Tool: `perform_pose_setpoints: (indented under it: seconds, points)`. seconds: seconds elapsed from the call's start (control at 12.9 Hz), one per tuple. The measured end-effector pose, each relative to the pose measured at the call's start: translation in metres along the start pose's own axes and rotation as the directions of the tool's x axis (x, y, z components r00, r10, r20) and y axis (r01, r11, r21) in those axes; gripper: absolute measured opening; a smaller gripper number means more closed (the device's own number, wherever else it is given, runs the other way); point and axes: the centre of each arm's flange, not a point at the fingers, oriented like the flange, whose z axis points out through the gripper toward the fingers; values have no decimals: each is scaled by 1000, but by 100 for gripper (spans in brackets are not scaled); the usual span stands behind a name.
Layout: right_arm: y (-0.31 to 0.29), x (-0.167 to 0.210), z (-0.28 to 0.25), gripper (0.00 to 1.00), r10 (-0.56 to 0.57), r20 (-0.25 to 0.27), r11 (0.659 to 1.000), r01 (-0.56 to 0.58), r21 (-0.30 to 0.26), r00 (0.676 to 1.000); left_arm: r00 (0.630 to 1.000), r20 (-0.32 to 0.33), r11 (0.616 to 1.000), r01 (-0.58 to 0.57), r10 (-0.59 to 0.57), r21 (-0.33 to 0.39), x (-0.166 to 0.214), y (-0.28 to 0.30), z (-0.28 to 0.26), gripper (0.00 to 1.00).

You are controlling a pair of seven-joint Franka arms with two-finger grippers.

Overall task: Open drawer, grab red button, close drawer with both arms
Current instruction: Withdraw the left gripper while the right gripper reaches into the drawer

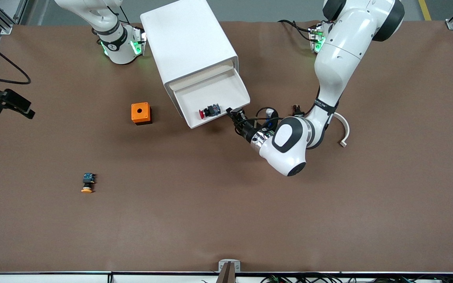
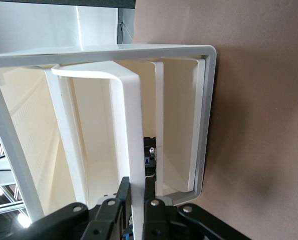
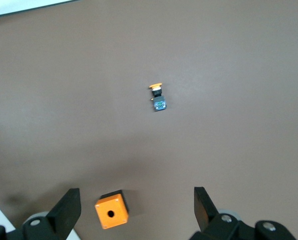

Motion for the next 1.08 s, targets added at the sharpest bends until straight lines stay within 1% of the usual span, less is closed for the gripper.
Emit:
perform_pose_setpoints:
  seconds: [0.08,0.23,0.31,0.46,0.62,0.7,0.85,1.0,1.08]
  points:
    - [-19,-2,7,100,45,13,999,-45,-3,999,1000,2,1000,-4,4,-2,-1,0,-1,18]
    - [-61,-9,22,100,141,41,990,-140,-14,989,1000,10,1000,-12,12,-5,-2,-2,-6,38]
    - [-81,-13,31,100,188,54,982,-187,-22,981,1000,14,1000,-17,17,-8,-3,-3,-9,52]
    - [-115,-22,46,100,282,81,959,-279,-45,956,999,25,999,-39,40,-19,-8,-9,-18,73]
    - [-151,-34,62,100,381,100,924,-375,-74,919,995,49,995,-82,85,-63,-12,-15,-43,96]
    - [-172,-42,71,100,436,108,899,-428,-91,893,989,61,987,-124,131,-103,-11,-16,-63,100]
    - [-217,-64,93,100,542,122,839,-527,-134,831,979,75,967,-172,189,-190,1,-18,-111,100]
    - [-258,-87,112,100,591,132,805,-571,-159,796,965,94,942,-213,244,-260,18,-21,-157,100]
    - [-273,-97,119,100,610,135,791,-588,-169,781,958,84,924,-236,273,-302,27,-25,-179,100]
